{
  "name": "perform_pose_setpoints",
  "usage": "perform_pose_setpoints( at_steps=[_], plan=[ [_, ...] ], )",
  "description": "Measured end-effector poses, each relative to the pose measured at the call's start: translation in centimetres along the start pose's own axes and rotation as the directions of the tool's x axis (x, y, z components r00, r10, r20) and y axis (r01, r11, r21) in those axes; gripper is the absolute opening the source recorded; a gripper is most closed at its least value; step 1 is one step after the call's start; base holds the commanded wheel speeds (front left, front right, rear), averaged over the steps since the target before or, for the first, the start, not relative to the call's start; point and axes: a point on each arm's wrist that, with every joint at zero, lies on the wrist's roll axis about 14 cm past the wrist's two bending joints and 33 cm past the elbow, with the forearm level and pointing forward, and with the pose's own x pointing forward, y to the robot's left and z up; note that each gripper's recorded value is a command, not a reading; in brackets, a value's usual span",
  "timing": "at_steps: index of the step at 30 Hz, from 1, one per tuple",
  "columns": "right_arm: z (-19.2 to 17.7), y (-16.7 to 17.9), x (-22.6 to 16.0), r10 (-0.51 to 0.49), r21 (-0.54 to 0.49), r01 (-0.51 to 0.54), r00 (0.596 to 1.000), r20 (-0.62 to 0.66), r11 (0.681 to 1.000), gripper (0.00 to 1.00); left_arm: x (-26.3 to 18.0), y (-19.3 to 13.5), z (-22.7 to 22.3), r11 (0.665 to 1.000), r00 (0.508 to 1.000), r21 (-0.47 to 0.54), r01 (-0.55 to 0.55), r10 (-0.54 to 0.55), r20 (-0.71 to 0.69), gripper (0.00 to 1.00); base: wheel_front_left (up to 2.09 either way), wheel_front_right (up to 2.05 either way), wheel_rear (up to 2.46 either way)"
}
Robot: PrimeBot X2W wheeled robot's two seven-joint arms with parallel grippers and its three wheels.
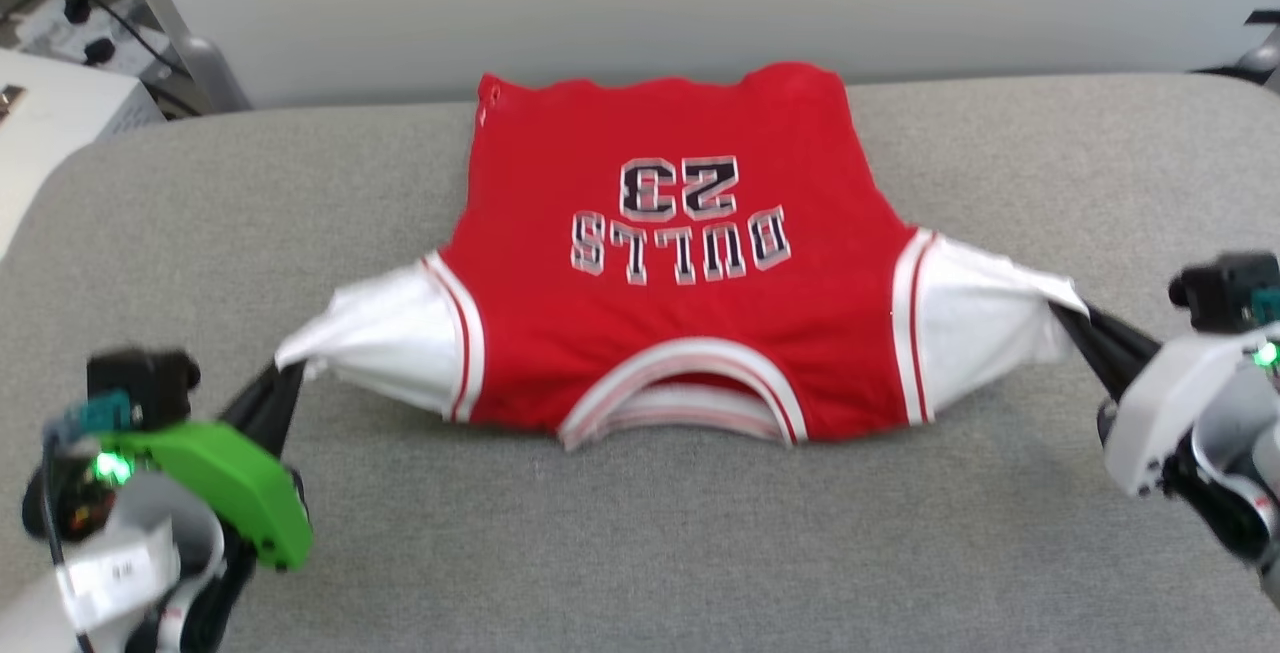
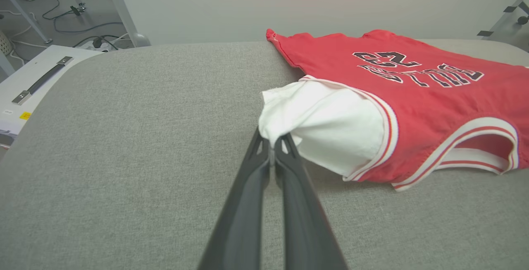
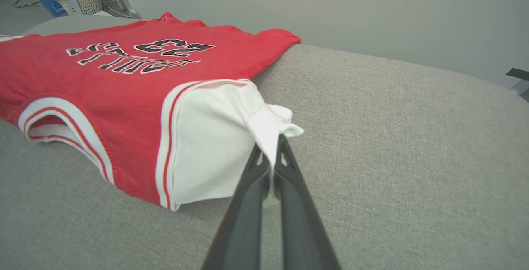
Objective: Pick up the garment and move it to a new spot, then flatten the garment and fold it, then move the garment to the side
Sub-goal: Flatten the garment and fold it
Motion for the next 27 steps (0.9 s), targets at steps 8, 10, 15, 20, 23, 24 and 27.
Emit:
perform_pose_setpoints(
  at_steps=[8,10,15,20,23,24,27],
  plan=[
    [-5.8,-0.3,-5.9,-0.06,0.107,0.071,0.993,-0.102,0.992,0.0,-5.7,-1.0,-4.1,0.994,0.996,-0.086,-0.06,0.054,-0.074,0.0,0.0,0.0,0.0],
    [-7.9,-0.2,-7.2,-0.067,0.129,0.089,0.984,-0.164,0.988,0.0,-6.7,-1.2,-5.4,0.991,0.992,-0.106,-0.078,0.066,-0.109,0.0,0.0,0.0,0.0],
    [-13.1,0.6,-9.8,-0.067,0.15,0.123,0.939,-0.337,0.981,0.0,-7.9,-0.9,-9.3,0.984,0.975,-0.133,-0.122,0.093,-0.202,0.0,0.0,0.0,0.0],
    [-16.1,1.3,-10.8,-0.057,0.175,0.148,0.895,-0.442,0.973,0.0,-8.0,-1.3,-11.4,0.979,0.963,-0.157,-0.133,0.091,-0.253,0.0,0.0,0.0,0.0],
    [-16.0,1.2,-10.4,-0.057,0.183,0.153,0.894,-0.445,0.971,0.33,-7.8,-1.3,-11.7,0.978,0.963,-0.158,-0.135,0.092,-0.253,0.0,0.0,0.0,0.0],
    [-15.7,1.2,-10.2,-0.058,0.188,0.155,0.897,-0.438,0.97,0.69,-7.7,-1.2,-11.6,0.978,0.964,-0.157,-0.135,0.094,-0.248,0.0,0.0,0.0,0.0],
    [-14.1,0.8,-9.3,-0.071,0.171,0.149,0.917,-0.393,0.974,1.0,-7.3,-1.5,-11.1,0.982,0.97,-0.146,-0.12,0.085,-0.226,0.0,0.0,0.0,0.0]
  ],
)
